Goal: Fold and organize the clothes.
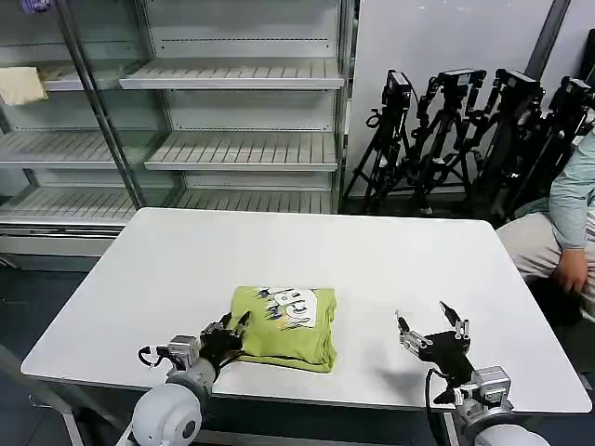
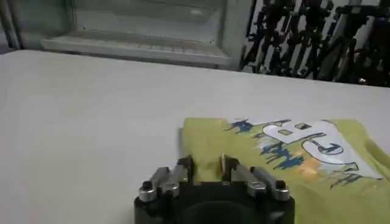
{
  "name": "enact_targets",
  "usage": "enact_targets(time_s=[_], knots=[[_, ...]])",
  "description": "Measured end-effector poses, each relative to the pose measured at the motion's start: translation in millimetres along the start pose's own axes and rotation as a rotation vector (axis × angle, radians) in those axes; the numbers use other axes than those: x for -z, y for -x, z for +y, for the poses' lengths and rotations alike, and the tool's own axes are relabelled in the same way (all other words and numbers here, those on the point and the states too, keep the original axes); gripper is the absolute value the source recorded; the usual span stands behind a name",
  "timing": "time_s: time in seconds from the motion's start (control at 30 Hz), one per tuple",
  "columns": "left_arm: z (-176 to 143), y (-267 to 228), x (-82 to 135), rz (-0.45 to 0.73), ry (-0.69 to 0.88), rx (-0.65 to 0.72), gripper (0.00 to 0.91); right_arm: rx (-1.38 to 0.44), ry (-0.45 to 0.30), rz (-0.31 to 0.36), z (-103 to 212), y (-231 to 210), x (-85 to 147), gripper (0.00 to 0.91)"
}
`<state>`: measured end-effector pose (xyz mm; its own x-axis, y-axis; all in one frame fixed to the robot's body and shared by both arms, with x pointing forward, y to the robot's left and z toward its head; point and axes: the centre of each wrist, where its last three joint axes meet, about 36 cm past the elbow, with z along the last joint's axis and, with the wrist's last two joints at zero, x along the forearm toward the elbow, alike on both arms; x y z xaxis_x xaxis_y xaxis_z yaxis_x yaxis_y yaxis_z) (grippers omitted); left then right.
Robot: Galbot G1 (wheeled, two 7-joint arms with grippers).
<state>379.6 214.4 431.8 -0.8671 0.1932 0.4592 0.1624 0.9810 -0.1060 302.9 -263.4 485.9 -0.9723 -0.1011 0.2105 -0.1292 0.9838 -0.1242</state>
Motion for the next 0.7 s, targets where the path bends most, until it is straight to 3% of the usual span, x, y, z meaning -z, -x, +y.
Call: enact_targets(time_s=[0.3, 0.5, 0.7], knots=[[18, -3, 5, -0.017, 0.057, 0.027, 0.000, 0.002, -0.001, -0.009, 1, 0, 3, 0.907], [78, -12, 21, -0.037, 0.127, 0.131, 0.000, 0.003, -0.005, -0.016, -2, -1, 5, 0.907], [154, -46, 56, -0.072, 0.238, 0.276, 0.000, 0.008, 0.003, -0.025, 0, 2, 3, 0.907]])
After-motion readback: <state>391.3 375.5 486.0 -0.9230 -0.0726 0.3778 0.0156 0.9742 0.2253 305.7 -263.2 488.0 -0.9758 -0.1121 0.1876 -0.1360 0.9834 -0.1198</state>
